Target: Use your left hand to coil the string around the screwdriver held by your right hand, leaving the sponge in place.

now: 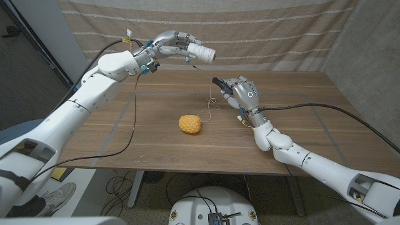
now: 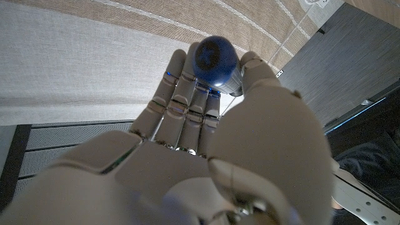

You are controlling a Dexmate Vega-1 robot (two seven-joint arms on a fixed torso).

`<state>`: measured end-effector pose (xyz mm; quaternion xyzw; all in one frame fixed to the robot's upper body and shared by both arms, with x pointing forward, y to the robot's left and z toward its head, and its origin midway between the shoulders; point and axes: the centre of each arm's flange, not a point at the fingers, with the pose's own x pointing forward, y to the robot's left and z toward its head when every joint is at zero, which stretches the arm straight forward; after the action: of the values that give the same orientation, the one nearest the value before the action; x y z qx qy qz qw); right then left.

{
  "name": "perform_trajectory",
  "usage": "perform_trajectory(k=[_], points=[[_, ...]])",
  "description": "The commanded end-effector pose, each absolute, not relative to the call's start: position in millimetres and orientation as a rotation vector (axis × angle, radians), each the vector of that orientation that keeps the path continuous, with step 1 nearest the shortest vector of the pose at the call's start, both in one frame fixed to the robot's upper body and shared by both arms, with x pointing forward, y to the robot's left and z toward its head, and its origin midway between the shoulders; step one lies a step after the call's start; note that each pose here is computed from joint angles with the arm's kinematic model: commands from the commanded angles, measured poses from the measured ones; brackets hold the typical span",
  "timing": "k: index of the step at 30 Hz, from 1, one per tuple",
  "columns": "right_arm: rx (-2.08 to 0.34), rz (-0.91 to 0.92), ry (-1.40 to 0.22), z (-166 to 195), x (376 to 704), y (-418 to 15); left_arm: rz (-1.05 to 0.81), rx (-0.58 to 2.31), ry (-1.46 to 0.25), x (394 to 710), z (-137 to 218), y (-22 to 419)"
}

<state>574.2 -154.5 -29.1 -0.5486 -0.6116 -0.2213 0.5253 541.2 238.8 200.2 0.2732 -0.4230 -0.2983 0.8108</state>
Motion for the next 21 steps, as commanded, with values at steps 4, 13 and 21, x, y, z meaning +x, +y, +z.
perform_trajectory(k=[4,13,21], points=[[-1.238,-0.479,-1.596,-35,558,-146,-0.437,0.615,-0.925,543,219,261],[-1.166,-0.476,-1.659,-32,543,-143,-0.356,0.617,-0.892,550,218,275],[-1.038,-0.507,-1.639,-26,538,-148,-0.305,0.642,-0.862,551,210,285]])
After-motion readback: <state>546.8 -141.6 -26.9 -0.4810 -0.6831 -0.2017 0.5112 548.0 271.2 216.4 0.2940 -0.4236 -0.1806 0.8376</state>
